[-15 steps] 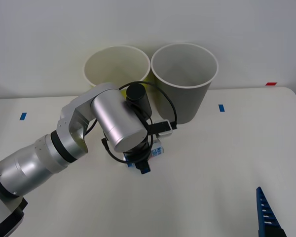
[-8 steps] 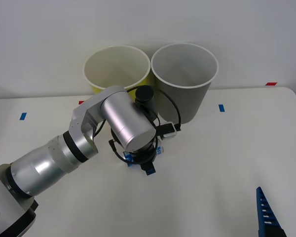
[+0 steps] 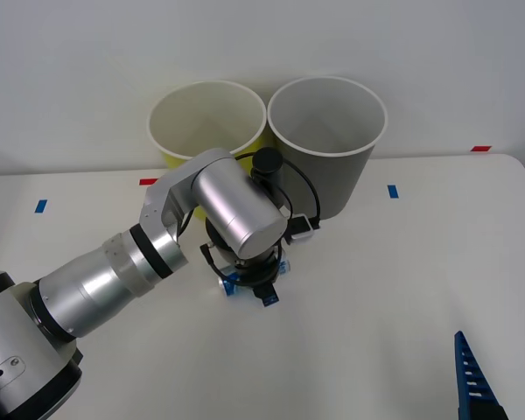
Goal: Put cans in the gray bin and PET bottles in the light green bin.
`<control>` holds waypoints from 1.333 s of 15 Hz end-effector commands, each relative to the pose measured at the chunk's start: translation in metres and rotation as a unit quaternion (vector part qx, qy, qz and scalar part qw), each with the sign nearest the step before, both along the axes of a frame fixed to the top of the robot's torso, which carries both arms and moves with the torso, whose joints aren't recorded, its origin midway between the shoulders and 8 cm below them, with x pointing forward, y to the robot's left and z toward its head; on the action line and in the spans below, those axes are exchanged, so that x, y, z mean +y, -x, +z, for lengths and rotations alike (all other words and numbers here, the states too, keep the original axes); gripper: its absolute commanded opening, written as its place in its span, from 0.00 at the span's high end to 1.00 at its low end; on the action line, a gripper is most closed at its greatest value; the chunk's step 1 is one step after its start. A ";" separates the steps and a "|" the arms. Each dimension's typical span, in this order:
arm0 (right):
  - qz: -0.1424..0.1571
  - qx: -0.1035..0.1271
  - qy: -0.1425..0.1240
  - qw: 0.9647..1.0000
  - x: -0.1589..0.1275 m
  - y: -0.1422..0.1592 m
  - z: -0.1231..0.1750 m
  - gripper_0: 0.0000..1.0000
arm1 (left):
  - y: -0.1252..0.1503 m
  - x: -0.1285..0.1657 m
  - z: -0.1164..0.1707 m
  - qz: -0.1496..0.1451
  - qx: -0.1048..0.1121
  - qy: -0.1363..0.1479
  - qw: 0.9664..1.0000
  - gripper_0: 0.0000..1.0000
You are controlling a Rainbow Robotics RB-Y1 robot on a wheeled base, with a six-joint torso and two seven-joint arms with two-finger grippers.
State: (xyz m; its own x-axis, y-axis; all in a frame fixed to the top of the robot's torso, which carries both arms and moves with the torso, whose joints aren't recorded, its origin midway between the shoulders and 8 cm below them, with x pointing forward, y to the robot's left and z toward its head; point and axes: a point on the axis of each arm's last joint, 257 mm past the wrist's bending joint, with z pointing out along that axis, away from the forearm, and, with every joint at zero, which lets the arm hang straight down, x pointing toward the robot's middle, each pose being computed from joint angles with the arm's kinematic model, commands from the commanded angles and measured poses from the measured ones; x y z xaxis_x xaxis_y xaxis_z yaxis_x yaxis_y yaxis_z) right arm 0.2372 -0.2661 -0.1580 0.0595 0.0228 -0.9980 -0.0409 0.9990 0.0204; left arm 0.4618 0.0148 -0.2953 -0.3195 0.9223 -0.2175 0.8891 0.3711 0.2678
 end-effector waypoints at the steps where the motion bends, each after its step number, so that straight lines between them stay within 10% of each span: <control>1: 0.000 0.000 0.000 1.000 0.000 0.000 0.000 0.00 | 0.001 -0.002 0.000 0.006 0.002 0.004 1.000 0.00; 11: 0.000 0.000 0.000 1.000 0.000 0.000 0.000 0.00 | -0.007 0.000 -0.012 0.023 0.006 0.004 1.000 0.00; 12: 0.000 0.000 0.000 1.000 0.000 0.000 0.000 0.00 | -0.005 -0.001 -0.013 0.023 0.008 0.006 1.000 0.34; 13: 0.000 0.000 0.000 1.000 0.000 0.000 0.000 0.00 | -0.004 -0.002 -0.013 0.022 0.011 0.007 1.000 0.97; 20: 0.000 0.000 0.000 1.000 0.000 0.000 0.000 0.00 | 0.003 -0.007 -0.015 0.020 0.024 0.016 0.999 1.00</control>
